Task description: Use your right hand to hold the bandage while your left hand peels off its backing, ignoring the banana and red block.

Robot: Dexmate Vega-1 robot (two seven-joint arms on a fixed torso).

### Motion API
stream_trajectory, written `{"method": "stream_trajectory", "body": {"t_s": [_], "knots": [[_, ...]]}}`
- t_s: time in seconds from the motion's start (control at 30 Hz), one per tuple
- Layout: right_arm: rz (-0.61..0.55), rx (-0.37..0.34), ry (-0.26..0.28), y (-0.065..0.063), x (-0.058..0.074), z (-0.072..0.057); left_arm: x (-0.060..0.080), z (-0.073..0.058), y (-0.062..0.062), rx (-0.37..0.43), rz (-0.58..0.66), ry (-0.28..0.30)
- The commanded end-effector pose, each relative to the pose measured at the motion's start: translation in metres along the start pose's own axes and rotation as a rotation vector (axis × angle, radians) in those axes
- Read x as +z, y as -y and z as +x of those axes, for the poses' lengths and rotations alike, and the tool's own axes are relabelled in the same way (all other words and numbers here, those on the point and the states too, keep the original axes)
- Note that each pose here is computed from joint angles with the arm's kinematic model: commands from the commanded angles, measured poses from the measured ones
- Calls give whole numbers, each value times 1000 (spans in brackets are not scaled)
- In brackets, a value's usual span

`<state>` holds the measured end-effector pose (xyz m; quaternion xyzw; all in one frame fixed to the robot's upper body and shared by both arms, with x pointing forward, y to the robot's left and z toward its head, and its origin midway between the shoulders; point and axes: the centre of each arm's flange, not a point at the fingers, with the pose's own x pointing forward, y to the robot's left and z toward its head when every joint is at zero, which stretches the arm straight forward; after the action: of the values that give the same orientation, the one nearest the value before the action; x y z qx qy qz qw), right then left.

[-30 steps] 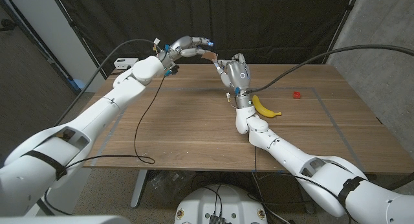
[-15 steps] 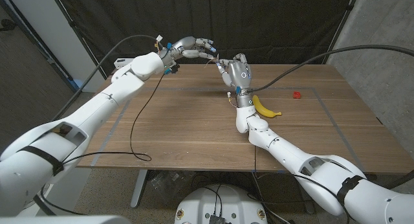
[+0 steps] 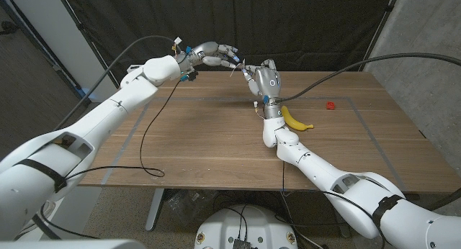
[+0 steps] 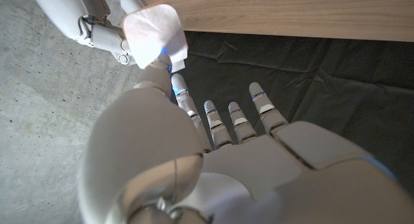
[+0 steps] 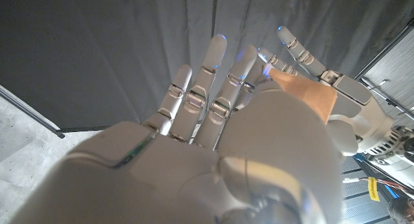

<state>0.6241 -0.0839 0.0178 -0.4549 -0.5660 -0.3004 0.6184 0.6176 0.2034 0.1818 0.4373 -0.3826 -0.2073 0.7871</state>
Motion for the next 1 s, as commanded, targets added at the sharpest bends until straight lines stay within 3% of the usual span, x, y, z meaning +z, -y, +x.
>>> {"method": "stream_trajectory", "body": {"t_s": [0.03, 0.3, 0.4, 0.67, 1.0], "knots": [[5, 0, 2, -3, 0, 3, -3, 13, 3, -87, 6, -5], [1, -4, -7, -3, 0, 5, 6, 29, 8, -223, 23, 20], [-3, -6, -15, -3, -1, 5, 7, 31, 7, -234, 22, 27], [-9, -7, -18, -2, -2, 6, 5, 28, 4, -188, -3, 39], [-14, 8, -21, -5, -3, 4, 6, 13, 3, -94, -36, 59]]}}
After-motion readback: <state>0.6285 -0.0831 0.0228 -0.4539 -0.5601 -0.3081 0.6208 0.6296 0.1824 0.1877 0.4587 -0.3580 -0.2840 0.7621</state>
